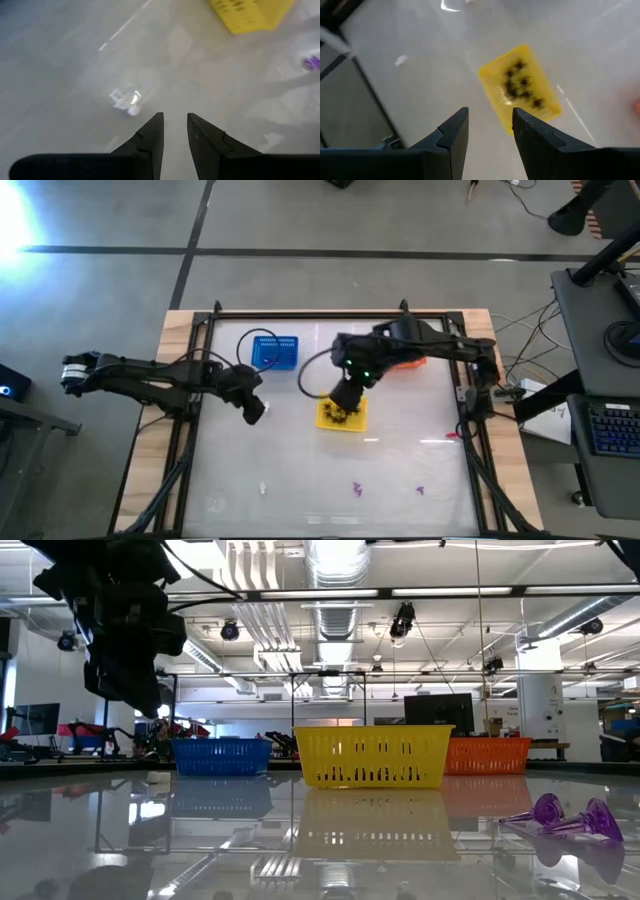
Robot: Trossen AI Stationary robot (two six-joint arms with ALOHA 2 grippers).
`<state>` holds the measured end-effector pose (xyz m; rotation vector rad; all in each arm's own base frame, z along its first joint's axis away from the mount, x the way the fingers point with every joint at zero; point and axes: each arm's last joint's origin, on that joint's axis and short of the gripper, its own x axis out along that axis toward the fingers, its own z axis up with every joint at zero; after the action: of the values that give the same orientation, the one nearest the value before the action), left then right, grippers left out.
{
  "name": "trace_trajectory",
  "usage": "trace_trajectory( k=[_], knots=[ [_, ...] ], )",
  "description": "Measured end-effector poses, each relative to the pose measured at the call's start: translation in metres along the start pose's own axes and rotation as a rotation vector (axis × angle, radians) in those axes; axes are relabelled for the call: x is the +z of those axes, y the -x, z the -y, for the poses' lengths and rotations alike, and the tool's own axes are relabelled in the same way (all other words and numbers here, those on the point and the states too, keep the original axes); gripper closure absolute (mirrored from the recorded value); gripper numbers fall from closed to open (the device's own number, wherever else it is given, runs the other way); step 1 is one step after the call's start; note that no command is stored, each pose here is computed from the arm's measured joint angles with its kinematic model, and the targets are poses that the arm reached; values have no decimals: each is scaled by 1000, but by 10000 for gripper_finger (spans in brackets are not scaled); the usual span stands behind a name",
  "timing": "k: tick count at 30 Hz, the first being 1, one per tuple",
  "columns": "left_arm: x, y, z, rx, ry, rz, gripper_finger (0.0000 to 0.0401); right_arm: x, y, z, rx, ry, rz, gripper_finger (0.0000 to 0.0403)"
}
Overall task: Sort Halloween decoration
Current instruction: Put the white skeleton toy into the orange bin
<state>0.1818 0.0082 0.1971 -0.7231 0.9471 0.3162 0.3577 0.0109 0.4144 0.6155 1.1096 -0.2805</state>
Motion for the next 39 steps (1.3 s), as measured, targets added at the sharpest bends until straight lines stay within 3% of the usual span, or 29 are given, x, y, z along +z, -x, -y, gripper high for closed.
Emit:
trace_trajectory(
  k=[7,13,19,26,39],
  knots=[
    [6,-1,6,-15,-28,-19,333,-27,19,-21,53,-7,9,261],
    [12,-8,10,-1,-23,-36,317,-43,24,-34,21,29,45,260],
    [11,-23,2,171,13,-46,277,-58,24,-45,14,45,29,264],
    [6,-48,-5,273,93,-134,270,-71,25,-56,27,67,11,266],
    [8,-72,-6,299,108,-164,270,-79,25,-60,9,58,13,269]
  ],
)
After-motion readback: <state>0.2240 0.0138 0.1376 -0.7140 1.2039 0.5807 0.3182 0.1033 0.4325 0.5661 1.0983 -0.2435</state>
